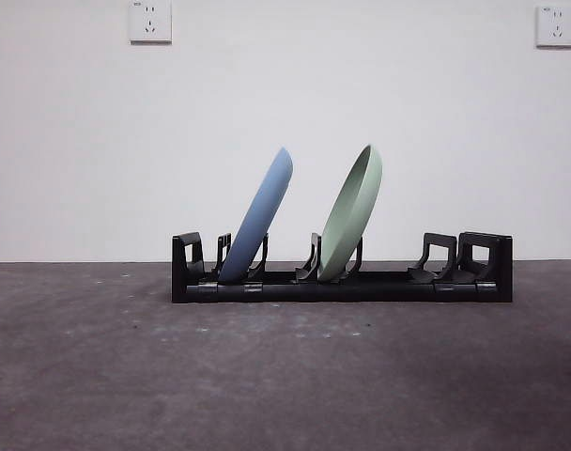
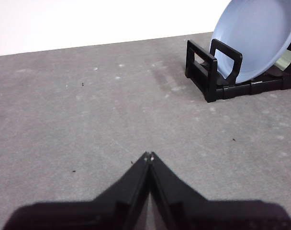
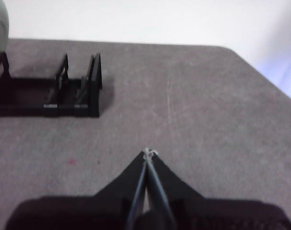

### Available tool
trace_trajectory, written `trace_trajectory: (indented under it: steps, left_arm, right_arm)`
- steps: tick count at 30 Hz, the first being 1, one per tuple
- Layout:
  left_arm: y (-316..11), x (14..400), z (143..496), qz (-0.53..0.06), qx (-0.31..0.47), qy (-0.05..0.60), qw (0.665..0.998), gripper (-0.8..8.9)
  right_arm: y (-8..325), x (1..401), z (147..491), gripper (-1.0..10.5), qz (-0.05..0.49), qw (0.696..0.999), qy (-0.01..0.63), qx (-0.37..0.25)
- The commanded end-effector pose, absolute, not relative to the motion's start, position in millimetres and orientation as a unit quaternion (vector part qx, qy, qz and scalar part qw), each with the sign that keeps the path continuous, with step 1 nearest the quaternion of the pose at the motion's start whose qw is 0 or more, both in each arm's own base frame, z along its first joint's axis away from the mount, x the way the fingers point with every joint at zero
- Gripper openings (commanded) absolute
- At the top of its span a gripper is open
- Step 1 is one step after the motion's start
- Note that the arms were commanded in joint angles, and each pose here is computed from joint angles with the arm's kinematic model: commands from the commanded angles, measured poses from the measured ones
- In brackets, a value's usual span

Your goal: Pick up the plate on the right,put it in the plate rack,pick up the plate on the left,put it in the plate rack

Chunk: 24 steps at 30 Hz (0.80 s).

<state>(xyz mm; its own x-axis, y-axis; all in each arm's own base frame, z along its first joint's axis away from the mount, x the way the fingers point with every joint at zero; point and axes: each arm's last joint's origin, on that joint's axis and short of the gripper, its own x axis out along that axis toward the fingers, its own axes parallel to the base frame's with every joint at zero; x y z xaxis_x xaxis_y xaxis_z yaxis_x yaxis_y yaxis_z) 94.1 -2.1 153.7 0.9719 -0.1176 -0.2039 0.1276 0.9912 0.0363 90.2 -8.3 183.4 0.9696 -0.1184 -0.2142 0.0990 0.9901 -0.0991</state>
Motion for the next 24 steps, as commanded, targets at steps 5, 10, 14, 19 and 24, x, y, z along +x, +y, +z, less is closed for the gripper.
trace_trajectory:
  steps: [5,10,14,19,24]
  left_arm:
    - [-2,95,151,-0.059,0.019,0.101,0.993,-0.03]
    - [-2,95,151,-0.06,0.019,0.101,0.993,-0.04]
    - [-2,95,151,-0.06,0.019,0.101,0.993,-0.04]
    - [-2,95,151,-0.06,0.019,0.101,0.993,-0.04]
    - [-2,95,151,-0.06,0.019,0.103,0.993,-0.04]
  right_arm:
    - [-8,90,162,0.0,-0.056,0.992,0.111,-0.036]
    - [-8,92,153,0.0,-0.056,0.991,0.122,-0.026]
    - [-8,92,152,0.0,-0.056,0.991,0.122,-0.024]
    - [-9,92,152,0.0,-0.057,0.99,0.123,-0.024]
    - [-9,92,152,0.0,-0.057,0.99,0.123,-0.024]
